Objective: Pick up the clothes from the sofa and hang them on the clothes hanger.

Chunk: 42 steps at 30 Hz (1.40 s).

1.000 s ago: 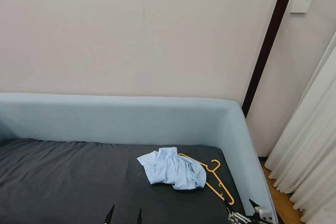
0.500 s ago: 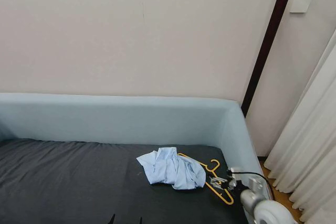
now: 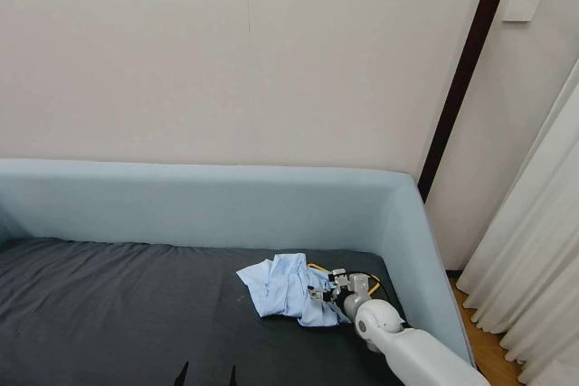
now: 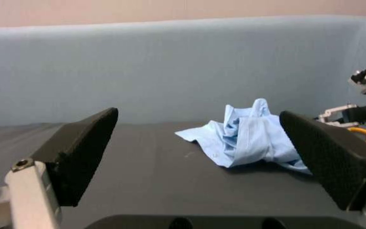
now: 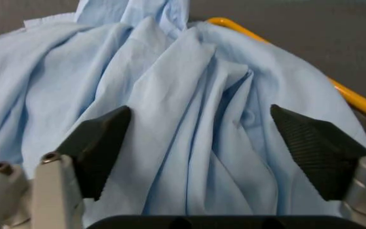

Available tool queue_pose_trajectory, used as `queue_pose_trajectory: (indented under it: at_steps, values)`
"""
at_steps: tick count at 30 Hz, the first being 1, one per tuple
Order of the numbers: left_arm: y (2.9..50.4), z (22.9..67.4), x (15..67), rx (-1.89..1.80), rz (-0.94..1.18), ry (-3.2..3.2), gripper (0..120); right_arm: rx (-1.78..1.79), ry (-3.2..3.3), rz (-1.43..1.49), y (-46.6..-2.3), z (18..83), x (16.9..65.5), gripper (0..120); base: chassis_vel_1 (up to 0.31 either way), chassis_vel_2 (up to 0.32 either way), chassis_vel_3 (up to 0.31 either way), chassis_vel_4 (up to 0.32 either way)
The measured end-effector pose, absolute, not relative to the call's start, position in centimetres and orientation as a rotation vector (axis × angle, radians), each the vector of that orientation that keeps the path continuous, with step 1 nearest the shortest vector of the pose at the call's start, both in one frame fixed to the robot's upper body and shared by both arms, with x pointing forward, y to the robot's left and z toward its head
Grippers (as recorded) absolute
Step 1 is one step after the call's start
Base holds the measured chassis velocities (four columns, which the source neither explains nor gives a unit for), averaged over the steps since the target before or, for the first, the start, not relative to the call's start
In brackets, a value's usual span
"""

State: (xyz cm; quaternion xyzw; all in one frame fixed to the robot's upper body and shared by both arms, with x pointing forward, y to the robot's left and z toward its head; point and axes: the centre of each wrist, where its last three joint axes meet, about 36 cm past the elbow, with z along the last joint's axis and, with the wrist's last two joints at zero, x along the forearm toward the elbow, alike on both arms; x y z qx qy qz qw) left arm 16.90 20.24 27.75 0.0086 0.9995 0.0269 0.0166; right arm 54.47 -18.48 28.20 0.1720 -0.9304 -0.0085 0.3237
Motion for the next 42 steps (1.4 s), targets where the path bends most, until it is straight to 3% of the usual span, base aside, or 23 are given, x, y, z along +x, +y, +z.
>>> queue_pose_trajectory:
  at_steps: [23, 29, 34, 42]
  values:
    - [20.5, 26.3, 17.1, 0.003, 0.065, 3.127, 99, 0.485, -2.515, 0.022, -18.1, 26.9, 53.0, 0, 0.0, 0.0, 0.0, 0.0]
    - [20.4, 26.0, 17.0, -0.004, 0.058, 3.128, 99, 0.478, -2.609, 0.056, -18.0, 27.7, 53.2, 0, 0.0, 0.0, 0.0, 0.0]
    - [19.9, 25.4, 16.7, -0.044, 0.013, 3.148, 99, 0.539, -2.759, 0.055, -17.4, 32.1, 53.2, 0, 0.0, 0.0, 0.0, 0.0]
    - [19.1, 25.6, 17.1, -0.054, -0.028, 3.137, 99, 0.795, -3.103, 0.084, -16.3, 46.2, 52.7, 0, 0.0, 0.0, 0.0, 0.0]
